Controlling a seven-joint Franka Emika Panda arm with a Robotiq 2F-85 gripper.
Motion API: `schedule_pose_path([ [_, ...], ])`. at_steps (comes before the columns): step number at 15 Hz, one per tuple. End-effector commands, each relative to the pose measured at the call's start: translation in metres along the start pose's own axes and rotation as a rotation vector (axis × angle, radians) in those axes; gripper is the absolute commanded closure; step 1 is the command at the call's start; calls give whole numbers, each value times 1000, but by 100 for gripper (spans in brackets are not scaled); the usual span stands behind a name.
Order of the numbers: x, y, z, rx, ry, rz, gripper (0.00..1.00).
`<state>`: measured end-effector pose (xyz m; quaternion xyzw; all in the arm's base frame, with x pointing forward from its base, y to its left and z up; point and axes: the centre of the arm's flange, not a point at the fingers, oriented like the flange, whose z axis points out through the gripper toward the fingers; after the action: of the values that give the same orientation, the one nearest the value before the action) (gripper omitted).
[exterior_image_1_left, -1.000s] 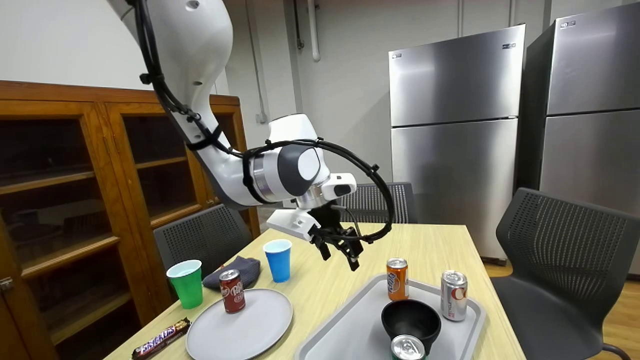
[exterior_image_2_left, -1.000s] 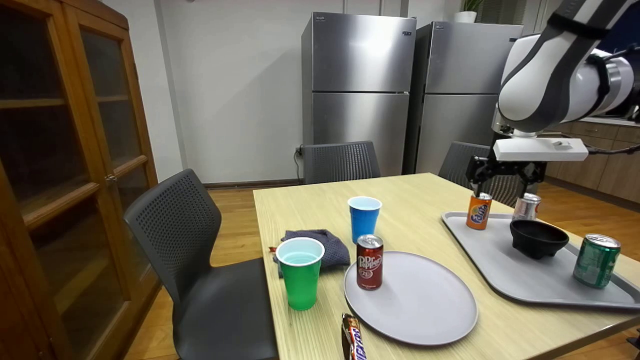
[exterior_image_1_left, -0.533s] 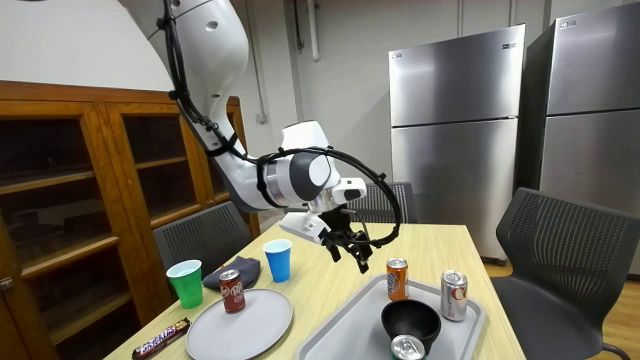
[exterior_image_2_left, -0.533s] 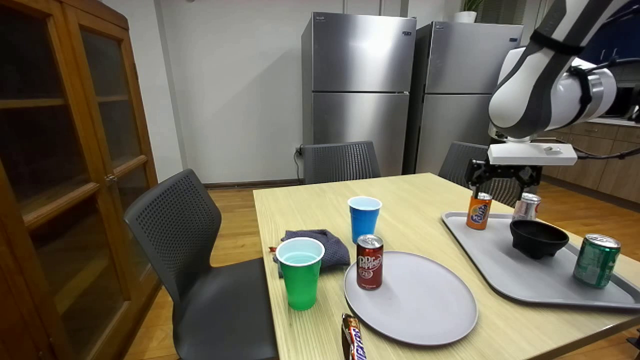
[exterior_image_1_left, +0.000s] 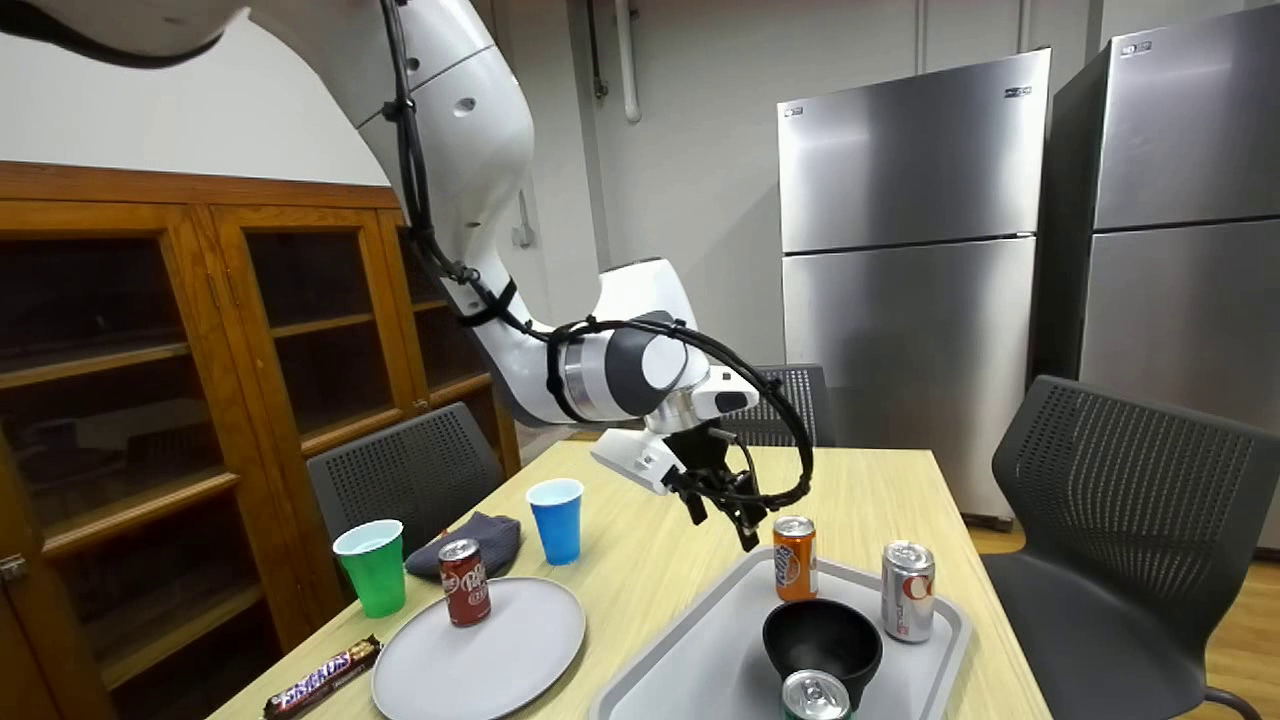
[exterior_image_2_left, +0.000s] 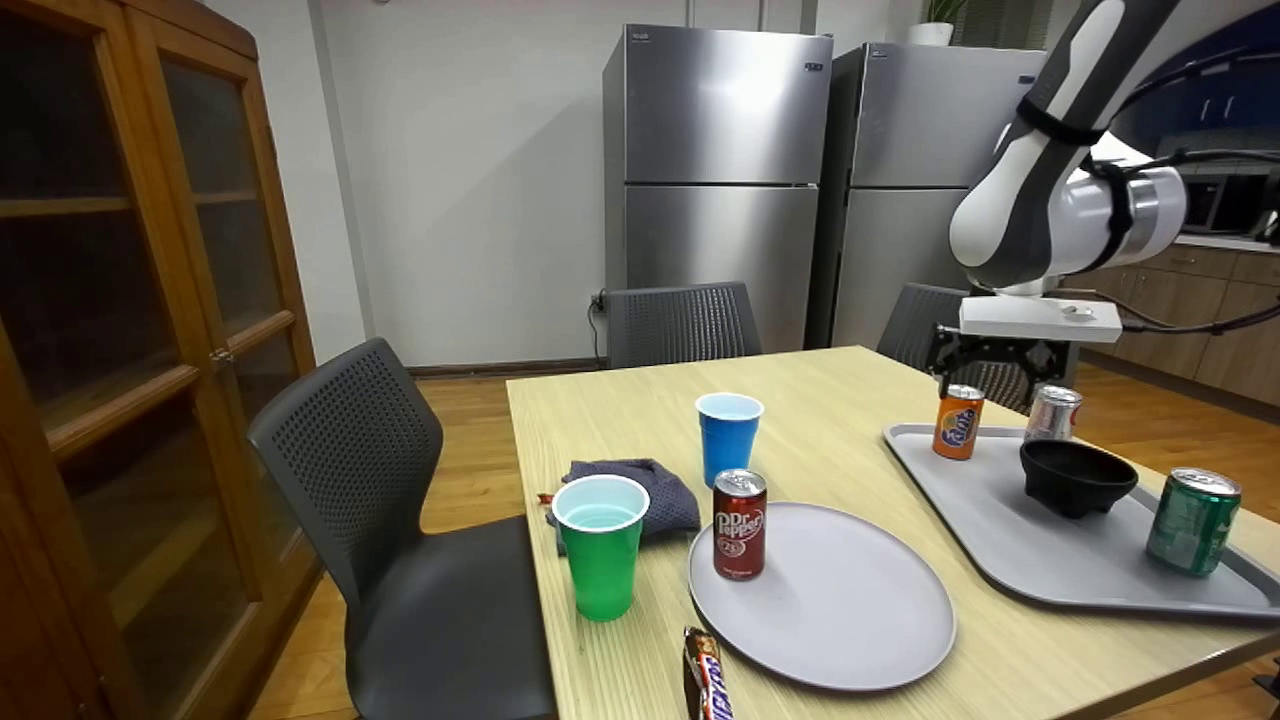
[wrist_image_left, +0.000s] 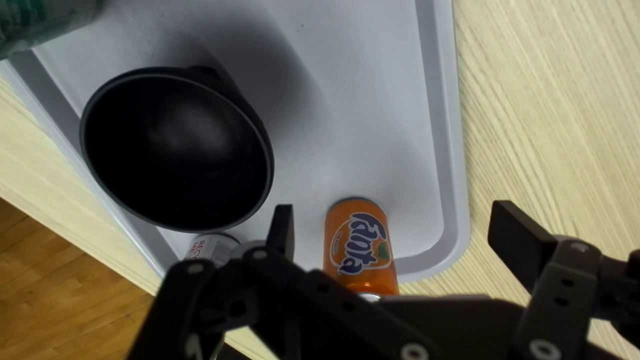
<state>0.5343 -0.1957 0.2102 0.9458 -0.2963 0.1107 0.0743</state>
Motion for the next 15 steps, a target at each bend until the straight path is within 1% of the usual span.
schedule_pose_path([
  [1,28,4,15,8,2,-7,0],
  [7,54,11,37,2,6,-7,0],
  [15,78,8,62,-6,2,1,0],
])
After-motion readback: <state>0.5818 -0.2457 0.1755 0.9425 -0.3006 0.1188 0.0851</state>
